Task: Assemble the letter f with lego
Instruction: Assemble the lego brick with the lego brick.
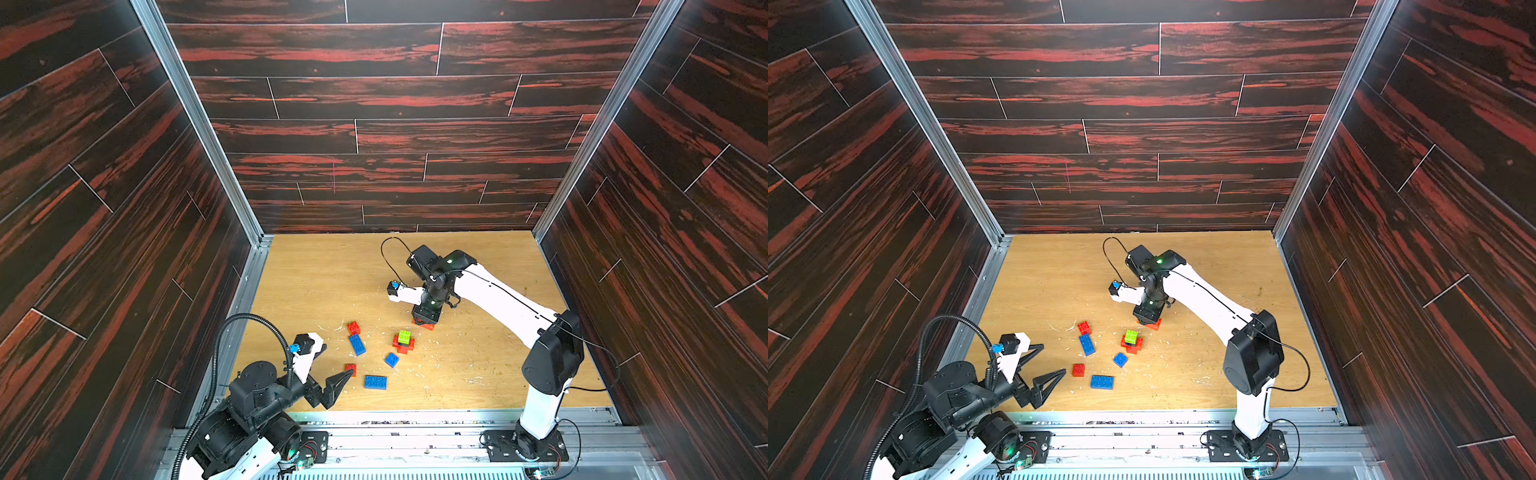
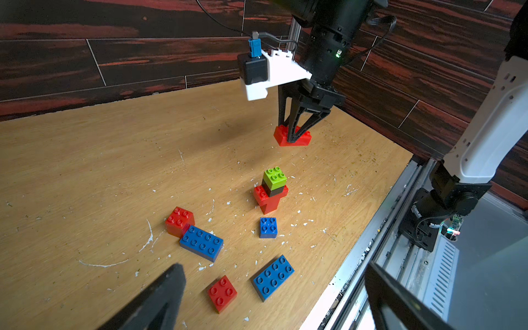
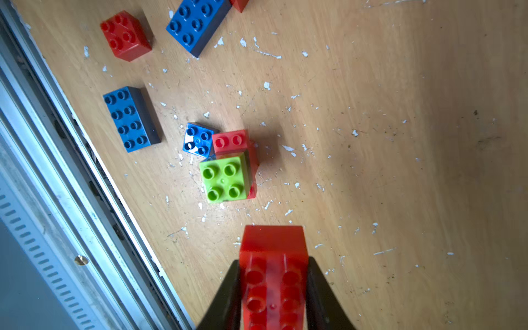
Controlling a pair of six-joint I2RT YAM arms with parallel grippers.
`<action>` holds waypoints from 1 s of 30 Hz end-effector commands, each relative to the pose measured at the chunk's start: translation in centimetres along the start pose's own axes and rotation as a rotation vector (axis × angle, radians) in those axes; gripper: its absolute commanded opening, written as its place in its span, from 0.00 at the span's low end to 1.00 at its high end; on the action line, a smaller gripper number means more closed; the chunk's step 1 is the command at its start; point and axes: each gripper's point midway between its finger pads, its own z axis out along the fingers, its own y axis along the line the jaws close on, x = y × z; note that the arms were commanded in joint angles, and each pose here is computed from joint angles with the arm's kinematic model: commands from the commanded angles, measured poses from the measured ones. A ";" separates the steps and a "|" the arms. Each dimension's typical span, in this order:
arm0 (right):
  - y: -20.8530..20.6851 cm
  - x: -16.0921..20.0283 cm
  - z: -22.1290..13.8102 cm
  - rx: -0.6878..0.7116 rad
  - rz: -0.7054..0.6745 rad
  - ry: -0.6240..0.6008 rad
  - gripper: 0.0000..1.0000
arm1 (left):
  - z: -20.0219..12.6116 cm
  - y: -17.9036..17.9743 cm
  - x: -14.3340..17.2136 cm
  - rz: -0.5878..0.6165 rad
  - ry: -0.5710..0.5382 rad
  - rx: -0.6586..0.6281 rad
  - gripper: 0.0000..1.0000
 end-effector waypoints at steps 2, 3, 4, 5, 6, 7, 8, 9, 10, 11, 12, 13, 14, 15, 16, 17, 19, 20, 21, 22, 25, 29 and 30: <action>1.0 0.1 0.1 -0.035 -0.043 0.022 0.22 | 0.2 0.1 0.2 -0.001 0.008 -0.005 1.00; 1.1 0.0 0.2 -0.034 -0.045 0.020 0.22 | 0.3 0.1 0.2 -0.001 0.010 -0.005 1.00; 1.1 -0.1 0.1 -0.033 -0.046 0.018 0.22 | 0.2 0.1 0.2 -0.001 0.009 -0.003 1.00; 1.1 -0.1 0.2 -0.033 -0.045 0.017 0.22 | 0.2 0.1 0.2 -0.001 0.010 -0.004 1.00; 1.3 -0.2 0.3 -0.039 -0.046 0.018 0.22 | 0.2 0.1 0.2 0.000 0.010 -0.004 1.00; 1.4 -0.2 0.4 -0.040 -0.050 0.022 0.22 | 0.2 0.1 0.2 0.000 0.009 -0.003 1.00; 1.5 -0.3 0.5 -0.042 -0.052 0.025 0.22 | 0.2 0.1 0.2 0.000 0.009 -0.004 1.00; 1.6 -0.4 0.7 -0.045 -0.055 0.027 0.22 | 0.2 0.1 0.2 0.000 0.009 -0.003 1.00; 1.7 -0.5 0.9 -0.049 -0.058 0.028 0.22 | 0.2 0.1 0.2 -0.001 0.009 -0.003 1.00; 1.9 -0.6 1.0 -0.054 -0.063 0.031 0.22 | 0.2 0.1 0.2 0.000 0.009 -0.002 1.00; 2.0 -0.6 1.2 -0.056 -0.066 0.036 0.22 | 0.2 0.1 0.2 0.000 0.010 -0.002 1.00; 2.1 -0.8 1.3 -0.057 -0.070 0.038 0.22 | 0.2 0.1 0.2 0.000 0.009 -0.002 1.00; 2.2 -0.8 1.5 -0.062 -0.073 0.042 0.22 | 0.2 0.1 0.2 0.000 0.011 -0.002 1.00; 2.4 -1.0 1.6 -0.065 -0.078 0.045 0.22 | 0.2 0.1 0.2 -0.001 0.009 -0.002 1.00; 2.4 -1.1 1.8 -0.064 -0.083 0.047 0.21 | 0.2 0.1 0.2 0.000 0.009 -0.003 1.00; 2.6 -1.2 1.8 -0.068 -0.091 0.044 0.21 | 0.2 0.1 0.2 0.000 0.010 -0.003 1.00; 2.9 -1.4 2.1 -0.073 -0.104 0.044 0.21 | 0.2 0.1 0.2 -0.001 0.009 -0.003 1.00; 3.0 -1.5 2.2 -0.075 -0.109 0.042 0.21 | 0.2 0.1 0.2 0.000 0.009 -0.003 1.00; 3.2 -1.6 2.3 -0.082 -0.114 0.043 0.21 | 0.2 0.1 0.3 -0.001 0.011 -0.004 1.00; 3.4 -1.7 2.4 -0.084 -0.121 0.043 0.21 | 0.2 0.1 0.2 0.000 0.011 -0.003 1.00; 3.5 -1.7 2.5 -0.095 -0.125 0.045 0.21 | 0.3 0.1 0.3 -0.001 0.012 -0.005 1.00; 4.0 -1.8 2.4 -0.104 -0.137 0.047 0.21 | 0.3 0.2 0.3 -0.001 0.013 -0.006 1.00; 4.0 -1.9 2.5 -0.107 -0.138 0.047 0.21 | 0.3 0.2 0.2 -0.001 0.012 -0.006 1.00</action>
